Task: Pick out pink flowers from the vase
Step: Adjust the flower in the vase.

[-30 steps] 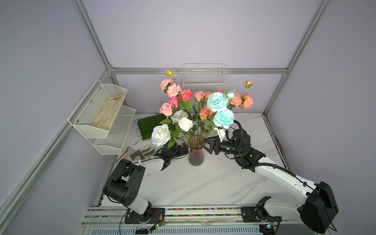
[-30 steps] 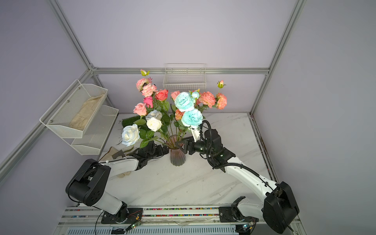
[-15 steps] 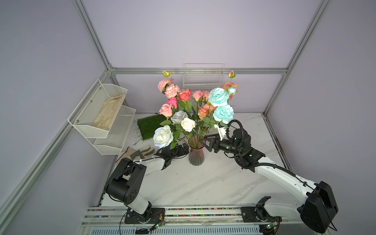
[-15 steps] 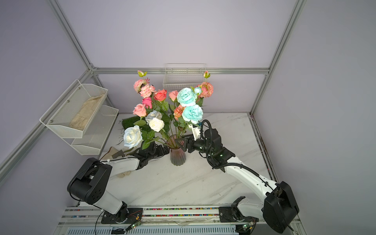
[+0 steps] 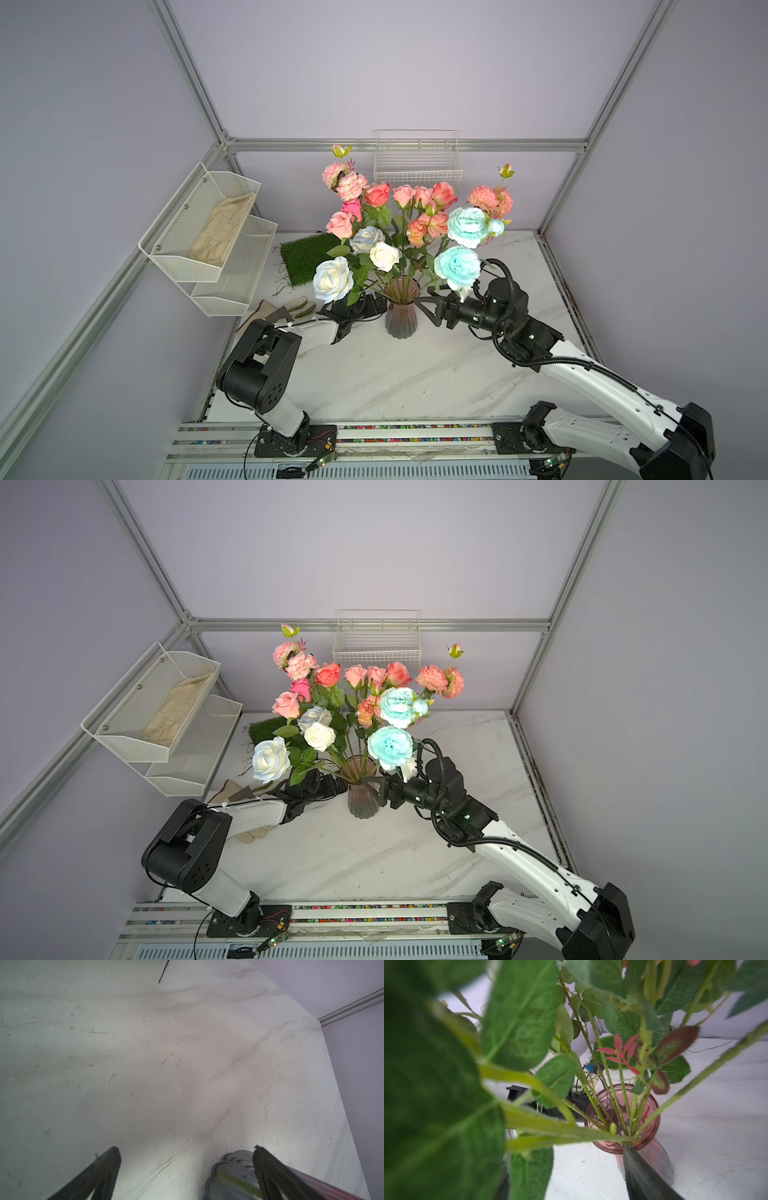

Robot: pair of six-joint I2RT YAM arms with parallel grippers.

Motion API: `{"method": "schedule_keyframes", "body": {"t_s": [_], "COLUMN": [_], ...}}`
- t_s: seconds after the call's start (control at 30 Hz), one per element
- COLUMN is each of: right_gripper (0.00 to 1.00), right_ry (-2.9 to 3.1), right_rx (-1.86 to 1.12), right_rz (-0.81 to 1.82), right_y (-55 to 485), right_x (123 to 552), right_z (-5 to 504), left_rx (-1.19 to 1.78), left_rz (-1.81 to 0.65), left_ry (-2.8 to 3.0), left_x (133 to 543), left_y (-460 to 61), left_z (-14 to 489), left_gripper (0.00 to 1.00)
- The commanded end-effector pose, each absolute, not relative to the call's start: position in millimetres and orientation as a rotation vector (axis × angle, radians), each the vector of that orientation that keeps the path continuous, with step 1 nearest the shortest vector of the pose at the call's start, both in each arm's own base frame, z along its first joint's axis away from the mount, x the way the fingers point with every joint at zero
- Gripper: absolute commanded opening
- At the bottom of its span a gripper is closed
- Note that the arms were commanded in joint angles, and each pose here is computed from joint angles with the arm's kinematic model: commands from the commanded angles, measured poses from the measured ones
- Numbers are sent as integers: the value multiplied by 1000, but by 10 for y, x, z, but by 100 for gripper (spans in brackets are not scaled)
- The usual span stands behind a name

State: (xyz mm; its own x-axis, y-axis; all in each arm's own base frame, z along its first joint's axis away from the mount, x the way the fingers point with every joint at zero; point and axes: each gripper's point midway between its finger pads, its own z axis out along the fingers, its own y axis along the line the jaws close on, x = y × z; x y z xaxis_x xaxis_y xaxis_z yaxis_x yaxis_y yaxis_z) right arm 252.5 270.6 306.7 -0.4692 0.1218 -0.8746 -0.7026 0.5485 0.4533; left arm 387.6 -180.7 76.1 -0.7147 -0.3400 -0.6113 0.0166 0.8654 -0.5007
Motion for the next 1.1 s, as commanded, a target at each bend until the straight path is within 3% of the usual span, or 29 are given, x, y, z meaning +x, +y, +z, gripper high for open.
{"method": "schedule_keyframes", "body": {"t_s": [0.0, 0.6, 0.8, 1.07], "right_gripper": [75, 77, 75, 69], "right_ry": [1873, 1912, 1851, 1848], "right_rx": [-406, -277, -150, -183], "right_rz": [982, 833, 712, 691], "right_y": [2512, 2052, 1913, 2299], "right_x": [2498, 2366, 2636, 3193], "right_z": [2895, 2725, 2752, 2713], "left_rx": [-199, -178, -174, -171], "left_rz": [-662, -641, -640, -668], "left_ry": [2232, 2239, 2239, 2248], "left_x": [4036, 4071, 4056, 4067], "left_y": [-1915, -1921, -1916, -1969], "left_z": [1021, 1036, 1046, 1035], "left_gripper": [100, 100, 100, 100]}}
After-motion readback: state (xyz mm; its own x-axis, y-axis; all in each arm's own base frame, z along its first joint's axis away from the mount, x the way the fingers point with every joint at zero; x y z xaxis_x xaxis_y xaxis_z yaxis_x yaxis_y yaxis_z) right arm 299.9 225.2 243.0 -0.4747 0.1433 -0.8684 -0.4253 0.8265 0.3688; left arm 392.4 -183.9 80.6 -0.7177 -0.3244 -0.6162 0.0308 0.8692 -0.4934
